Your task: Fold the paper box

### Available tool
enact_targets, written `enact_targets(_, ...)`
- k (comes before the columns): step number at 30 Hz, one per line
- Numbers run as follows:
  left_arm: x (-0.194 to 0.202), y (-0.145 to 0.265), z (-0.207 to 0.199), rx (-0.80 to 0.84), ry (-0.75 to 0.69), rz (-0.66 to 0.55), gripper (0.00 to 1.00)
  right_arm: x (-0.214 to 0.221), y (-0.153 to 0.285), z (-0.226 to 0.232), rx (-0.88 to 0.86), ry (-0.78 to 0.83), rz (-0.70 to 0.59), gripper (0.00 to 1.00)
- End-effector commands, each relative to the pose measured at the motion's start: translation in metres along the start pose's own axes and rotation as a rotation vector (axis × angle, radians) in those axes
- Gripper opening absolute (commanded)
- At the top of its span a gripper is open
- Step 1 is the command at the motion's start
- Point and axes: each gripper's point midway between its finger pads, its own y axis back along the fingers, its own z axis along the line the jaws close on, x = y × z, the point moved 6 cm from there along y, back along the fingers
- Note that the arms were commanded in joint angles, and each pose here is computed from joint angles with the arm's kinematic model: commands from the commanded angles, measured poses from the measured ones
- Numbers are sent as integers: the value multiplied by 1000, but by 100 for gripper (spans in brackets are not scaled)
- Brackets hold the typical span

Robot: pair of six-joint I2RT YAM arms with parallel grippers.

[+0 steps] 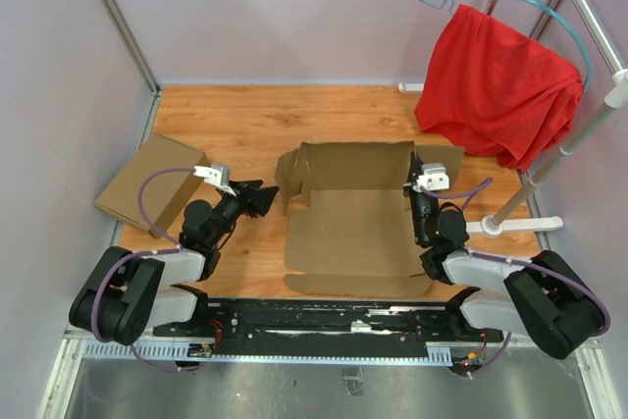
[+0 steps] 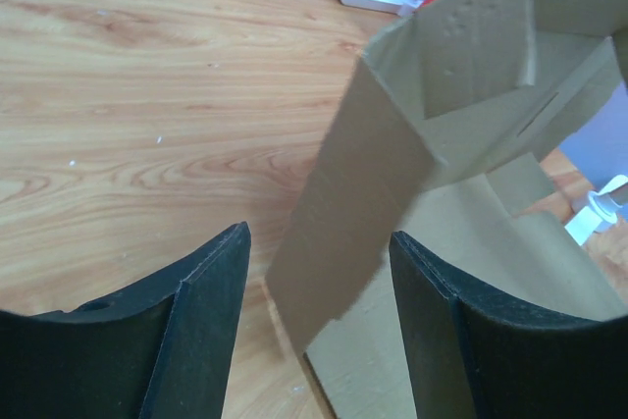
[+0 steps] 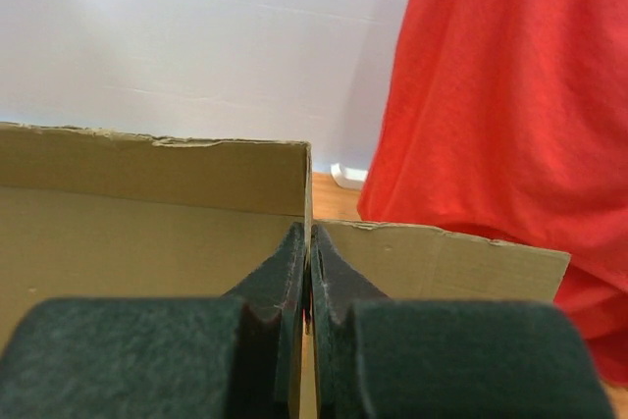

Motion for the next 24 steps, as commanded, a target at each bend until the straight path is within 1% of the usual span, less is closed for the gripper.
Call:
enact_targets(1, -20, -15, -15, 119, -44, -64, 65, 3, 4, -3, 63, -2, 70, 1)
enact_targets(5, -19, -24, -20, 160, -51, -46, 65, 9, 12, -7, 84, 13, 135, 1)
enact_targets(9, -17, -27, -21, 166, -53, -39, 64, 16, 26, -13, 96, 9, 152, 1)
enact_targets(12, -19, -23, -23, 168, -43, -56, 63, 20, 37, -10, 66, 0, 154, 1)
enact_targets(15, -30, -19, -30, 184, -40, -88, 63, 19, 42, -7, 40, 2, 150, 1)
enact_targets(17, -40, -22, -35, 183, -70, -88, 63, 15, 42, -2, 19, 17, 150, 1)
enact_targets(21, -68, -32, -39, 97, -130, -91, 64, 5, 44, 4, -14, 26, 164, 1)
enact_targets(24, -80, -39, -39, 68, -174, -59, 65, -1, 45, 6, -40, 22, 162, 1)
